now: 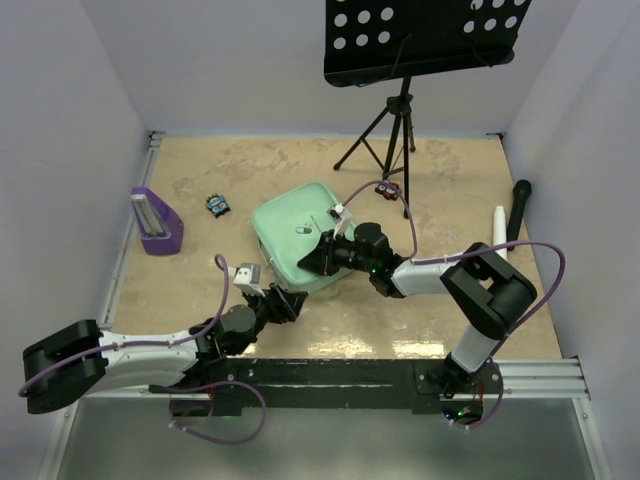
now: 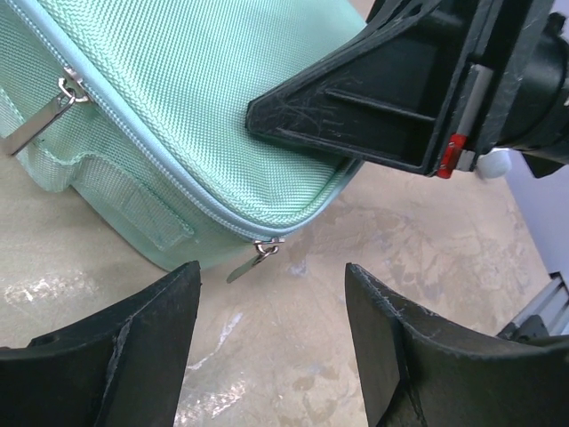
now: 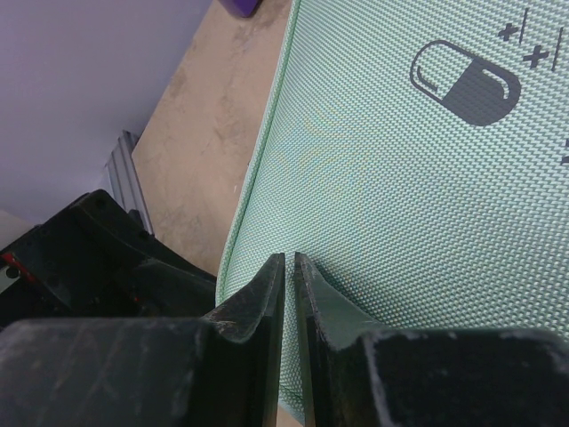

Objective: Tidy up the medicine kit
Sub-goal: Zip the medicine box at the center of the board.

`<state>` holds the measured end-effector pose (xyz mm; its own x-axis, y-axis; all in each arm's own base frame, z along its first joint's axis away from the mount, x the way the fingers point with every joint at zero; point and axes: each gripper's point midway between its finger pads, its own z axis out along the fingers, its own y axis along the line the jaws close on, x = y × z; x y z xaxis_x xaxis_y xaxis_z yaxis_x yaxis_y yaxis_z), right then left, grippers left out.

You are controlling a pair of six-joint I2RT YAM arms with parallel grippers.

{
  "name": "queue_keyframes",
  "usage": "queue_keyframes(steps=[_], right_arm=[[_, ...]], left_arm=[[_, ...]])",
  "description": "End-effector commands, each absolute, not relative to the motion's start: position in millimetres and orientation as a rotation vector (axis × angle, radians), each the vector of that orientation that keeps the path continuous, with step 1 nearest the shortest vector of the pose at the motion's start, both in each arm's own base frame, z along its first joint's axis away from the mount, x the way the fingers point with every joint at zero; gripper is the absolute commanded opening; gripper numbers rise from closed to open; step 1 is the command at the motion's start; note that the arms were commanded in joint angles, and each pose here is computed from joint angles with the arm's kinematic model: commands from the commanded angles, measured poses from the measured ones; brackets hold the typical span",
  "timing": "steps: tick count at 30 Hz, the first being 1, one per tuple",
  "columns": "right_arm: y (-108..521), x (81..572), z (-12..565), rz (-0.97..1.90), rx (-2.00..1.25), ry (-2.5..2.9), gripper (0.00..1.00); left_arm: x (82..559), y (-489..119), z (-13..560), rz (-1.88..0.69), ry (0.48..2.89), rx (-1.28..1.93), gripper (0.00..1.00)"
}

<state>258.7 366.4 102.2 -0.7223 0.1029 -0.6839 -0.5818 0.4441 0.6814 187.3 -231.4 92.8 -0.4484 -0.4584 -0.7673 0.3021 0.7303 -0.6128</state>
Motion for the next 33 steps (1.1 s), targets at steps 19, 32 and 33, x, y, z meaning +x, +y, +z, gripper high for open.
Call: queue_keyframes(steps=[19, 32, 33], right_arm=[[349.0, 245.4, 52.9, 1.205, -0.413, 2.215, 0.15], [349.8, 244.6, 52.4, 1.208, -0.416, 2.217, 0.14], [350.1, 244.9, 52.9, 1.208, -0.418, 2.214, 0.15]], left_arm=[[183.4, -198.7, 39.5, -0.732, 1.888, -0.017, 0.64], [184.4, -208.8, 42.7, -0.745, 1.88, 0.033, 0.56], [184.1, -210.0, 43.3, -0.748, 1.878, 0.038, 0.55]])
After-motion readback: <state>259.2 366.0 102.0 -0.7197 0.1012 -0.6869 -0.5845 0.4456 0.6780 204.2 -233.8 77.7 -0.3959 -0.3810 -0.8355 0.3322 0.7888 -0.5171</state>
